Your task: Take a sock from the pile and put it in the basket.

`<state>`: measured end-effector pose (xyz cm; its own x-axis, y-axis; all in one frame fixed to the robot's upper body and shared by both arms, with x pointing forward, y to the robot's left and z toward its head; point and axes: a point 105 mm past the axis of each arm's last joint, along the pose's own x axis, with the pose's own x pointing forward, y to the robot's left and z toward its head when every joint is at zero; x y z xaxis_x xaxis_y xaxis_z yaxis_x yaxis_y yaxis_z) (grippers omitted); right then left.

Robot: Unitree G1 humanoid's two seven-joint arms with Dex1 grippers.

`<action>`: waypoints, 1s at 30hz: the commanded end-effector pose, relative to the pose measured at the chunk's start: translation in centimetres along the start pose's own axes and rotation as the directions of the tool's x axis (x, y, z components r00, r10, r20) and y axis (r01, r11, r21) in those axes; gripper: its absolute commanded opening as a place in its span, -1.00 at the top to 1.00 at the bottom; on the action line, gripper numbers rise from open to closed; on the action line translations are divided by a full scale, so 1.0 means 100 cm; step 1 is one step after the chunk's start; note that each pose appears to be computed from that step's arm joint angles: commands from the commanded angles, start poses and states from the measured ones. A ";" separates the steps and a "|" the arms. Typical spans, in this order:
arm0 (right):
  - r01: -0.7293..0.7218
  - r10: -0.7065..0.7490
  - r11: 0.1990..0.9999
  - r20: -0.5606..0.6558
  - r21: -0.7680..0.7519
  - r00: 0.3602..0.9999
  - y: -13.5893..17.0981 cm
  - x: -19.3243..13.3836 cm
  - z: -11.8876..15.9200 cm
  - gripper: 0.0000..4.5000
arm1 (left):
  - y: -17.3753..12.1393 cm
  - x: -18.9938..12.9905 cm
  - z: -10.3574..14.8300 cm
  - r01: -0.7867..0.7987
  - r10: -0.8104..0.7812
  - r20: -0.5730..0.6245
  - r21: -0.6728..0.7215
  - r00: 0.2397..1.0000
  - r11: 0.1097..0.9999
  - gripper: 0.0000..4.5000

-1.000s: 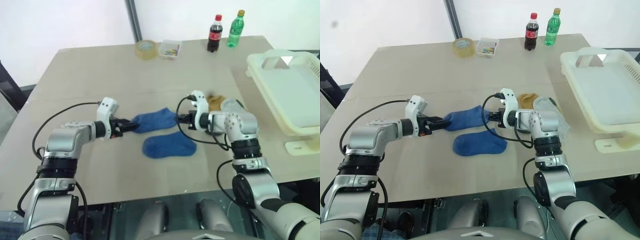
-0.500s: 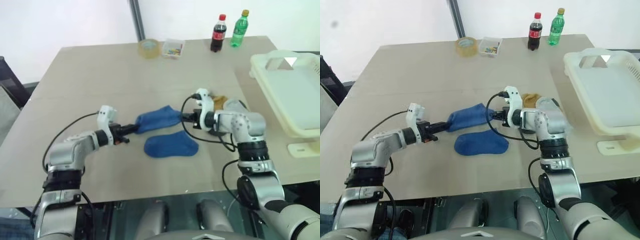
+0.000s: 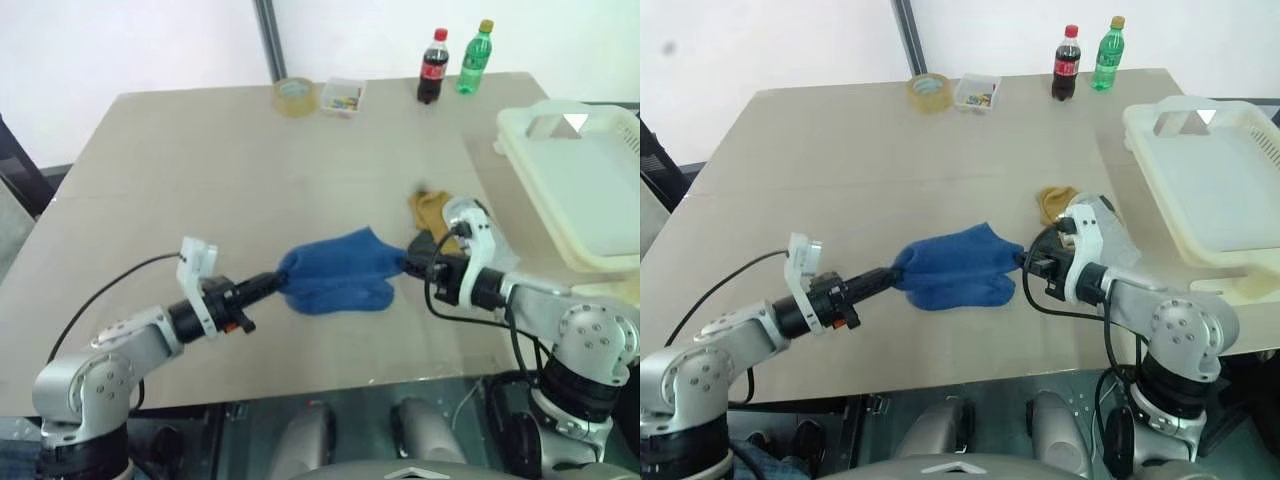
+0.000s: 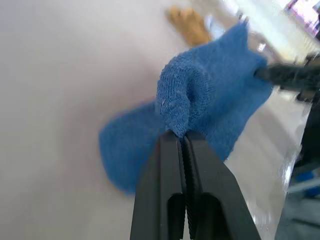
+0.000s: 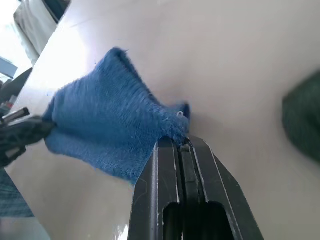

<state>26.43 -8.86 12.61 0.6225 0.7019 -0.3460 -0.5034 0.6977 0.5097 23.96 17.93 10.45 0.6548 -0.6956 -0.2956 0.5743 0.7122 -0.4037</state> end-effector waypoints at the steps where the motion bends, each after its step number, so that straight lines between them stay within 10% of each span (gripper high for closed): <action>1: -0.007 0.006 1.000 -0.030 -0.011 1.000 0.008 0.001 -0.008 1.00 | 0.000 0.003 0.007 -0.039 0.038 0.029 0.046 0.999 0.998 0.98; 30: 0.041 -0.041 0.999 -0.109 0.001 0.993 0.002 0.013 -0.015 1.00 | 0.006 0.022 0.004 -0.052 0.049 0.042 0.072 0.998 0.996 0.98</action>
<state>26.12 -7.49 10.56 0.5649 0.6827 -0.4635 -0.4642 0.7273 0.5055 25.68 16.90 9.16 0.6920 -0.6530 -0.3078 0.5606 0.7547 -0.3409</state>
